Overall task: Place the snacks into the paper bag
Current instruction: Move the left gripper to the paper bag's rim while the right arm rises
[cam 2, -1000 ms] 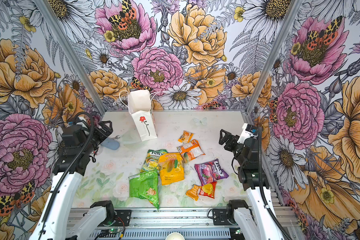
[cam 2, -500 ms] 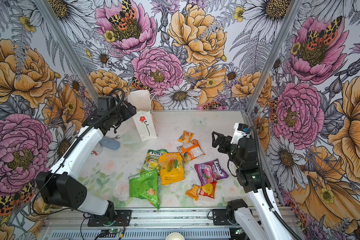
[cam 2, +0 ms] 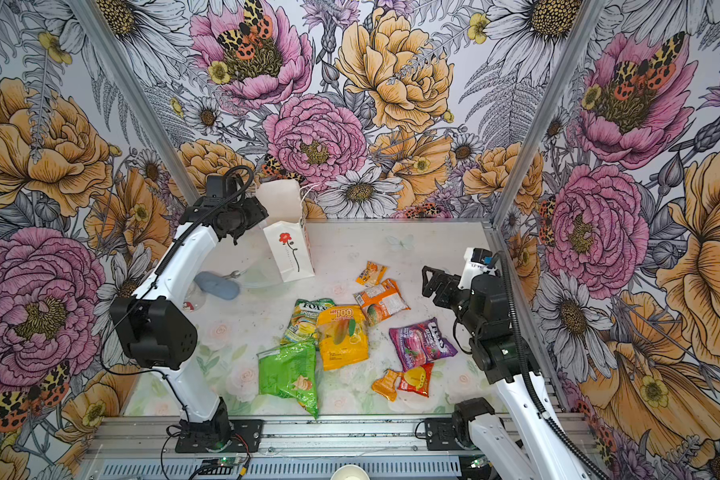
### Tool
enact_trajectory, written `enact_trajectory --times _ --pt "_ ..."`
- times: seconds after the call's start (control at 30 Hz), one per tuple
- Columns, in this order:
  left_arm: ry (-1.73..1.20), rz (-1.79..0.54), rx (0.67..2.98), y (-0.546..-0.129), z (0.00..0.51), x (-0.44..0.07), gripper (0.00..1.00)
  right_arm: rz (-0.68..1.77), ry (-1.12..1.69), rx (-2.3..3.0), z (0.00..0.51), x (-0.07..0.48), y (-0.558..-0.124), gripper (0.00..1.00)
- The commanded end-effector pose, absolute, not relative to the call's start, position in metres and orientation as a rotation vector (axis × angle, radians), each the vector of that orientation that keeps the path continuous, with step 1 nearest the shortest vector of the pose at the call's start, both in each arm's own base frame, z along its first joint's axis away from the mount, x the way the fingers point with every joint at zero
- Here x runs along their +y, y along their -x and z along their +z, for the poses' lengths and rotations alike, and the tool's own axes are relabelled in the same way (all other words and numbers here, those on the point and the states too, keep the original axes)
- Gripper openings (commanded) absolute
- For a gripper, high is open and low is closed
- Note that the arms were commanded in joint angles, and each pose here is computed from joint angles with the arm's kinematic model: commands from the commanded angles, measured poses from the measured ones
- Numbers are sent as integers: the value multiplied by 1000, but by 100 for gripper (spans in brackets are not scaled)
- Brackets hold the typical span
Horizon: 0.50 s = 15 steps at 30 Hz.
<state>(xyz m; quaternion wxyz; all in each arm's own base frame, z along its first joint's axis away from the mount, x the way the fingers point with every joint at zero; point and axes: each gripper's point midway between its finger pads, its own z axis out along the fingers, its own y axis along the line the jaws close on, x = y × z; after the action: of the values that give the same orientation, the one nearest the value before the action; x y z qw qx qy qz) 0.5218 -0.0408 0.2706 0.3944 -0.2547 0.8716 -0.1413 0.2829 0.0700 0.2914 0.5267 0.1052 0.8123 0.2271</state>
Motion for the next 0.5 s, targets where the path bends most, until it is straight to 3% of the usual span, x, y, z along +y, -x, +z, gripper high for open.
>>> enact_trajectory --times 0.0,0.07,0.3,0.47 --pt "637 -306 2258 -528 260 -35 68 573 -228 1957 299 79 -287 94" --pt "631 -301 2270 -533 257 -34 64 573 -224 1981 296 82 -290 94" --pt "635 -308 2284 -539 249 -28 32 528 -234 2080 281 85 -295 93" --pt "628 -312 2276 -538 255 -28 14 485 -245 2142 269 87 -297 92"
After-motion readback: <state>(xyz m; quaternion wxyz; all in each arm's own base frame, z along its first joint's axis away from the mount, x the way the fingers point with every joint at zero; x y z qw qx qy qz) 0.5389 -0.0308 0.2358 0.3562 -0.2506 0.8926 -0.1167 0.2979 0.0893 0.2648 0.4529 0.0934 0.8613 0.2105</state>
